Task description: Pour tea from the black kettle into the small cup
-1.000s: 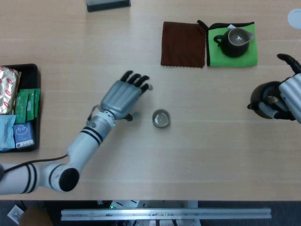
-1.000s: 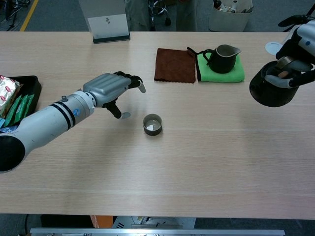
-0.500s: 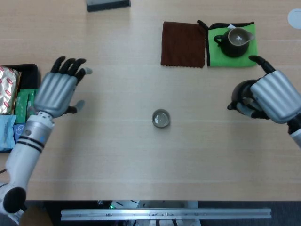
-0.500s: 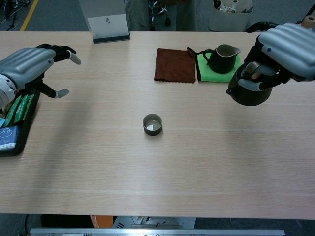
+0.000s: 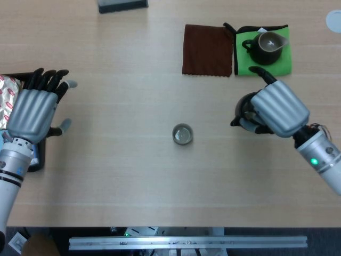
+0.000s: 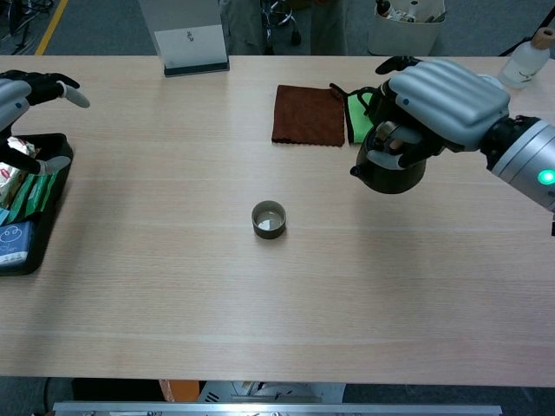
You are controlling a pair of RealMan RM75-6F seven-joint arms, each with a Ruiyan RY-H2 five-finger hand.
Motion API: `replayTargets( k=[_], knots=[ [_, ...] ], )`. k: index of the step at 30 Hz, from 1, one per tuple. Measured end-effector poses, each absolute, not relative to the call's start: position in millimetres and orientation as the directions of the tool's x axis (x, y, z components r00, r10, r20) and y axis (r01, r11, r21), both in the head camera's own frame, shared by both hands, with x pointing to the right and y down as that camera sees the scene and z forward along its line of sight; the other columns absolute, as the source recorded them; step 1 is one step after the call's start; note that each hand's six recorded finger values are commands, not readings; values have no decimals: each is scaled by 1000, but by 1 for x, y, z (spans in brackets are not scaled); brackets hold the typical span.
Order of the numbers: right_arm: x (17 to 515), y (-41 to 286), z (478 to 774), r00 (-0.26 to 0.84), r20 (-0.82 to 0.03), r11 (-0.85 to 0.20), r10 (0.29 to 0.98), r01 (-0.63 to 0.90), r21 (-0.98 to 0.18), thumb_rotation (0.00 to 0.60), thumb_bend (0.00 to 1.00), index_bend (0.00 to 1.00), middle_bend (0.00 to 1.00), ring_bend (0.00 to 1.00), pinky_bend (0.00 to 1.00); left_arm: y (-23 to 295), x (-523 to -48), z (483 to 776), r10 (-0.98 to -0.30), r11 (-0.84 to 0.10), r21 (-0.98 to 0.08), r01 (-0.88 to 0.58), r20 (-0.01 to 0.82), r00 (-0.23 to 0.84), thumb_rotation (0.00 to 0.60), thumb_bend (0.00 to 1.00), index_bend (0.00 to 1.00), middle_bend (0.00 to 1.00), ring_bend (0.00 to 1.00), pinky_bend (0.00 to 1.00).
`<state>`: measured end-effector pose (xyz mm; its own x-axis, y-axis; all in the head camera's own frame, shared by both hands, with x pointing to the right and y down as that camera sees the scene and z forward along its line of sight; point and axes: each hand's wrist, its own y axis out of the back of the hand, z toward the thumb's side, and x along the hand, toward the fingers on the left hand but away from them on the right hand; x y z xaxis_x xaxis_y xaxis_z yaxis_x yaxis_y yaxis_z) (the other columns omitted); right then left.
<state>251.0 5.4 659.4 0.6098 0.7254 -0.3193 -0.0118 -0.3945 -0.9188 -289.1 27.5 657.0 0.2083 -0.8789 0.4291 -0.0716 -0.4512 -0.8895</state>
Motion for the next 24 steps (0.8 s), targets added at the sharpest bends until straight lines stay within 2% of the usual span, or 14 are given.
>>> replayTargets(
  k=[13, 24],
  knots=[
    [208, 4, 693, 634, -355, -429, 687, -41, -902, 590, 245, 1000, 1000, 938, 144, 37, -295, 643, -892, -428, -899, -92, 404, 204, 600, 269, 200, 98, 86, 56],
    [180, 5, 709, 657, -381, -424, 650, -102, -900, 591, 245, 1000, 1000, 938, 143, 47, -292, 634, -904, -401, -907, -131, 369, 217, 600, 269, 198, 97, 85, 56]
  ],
)
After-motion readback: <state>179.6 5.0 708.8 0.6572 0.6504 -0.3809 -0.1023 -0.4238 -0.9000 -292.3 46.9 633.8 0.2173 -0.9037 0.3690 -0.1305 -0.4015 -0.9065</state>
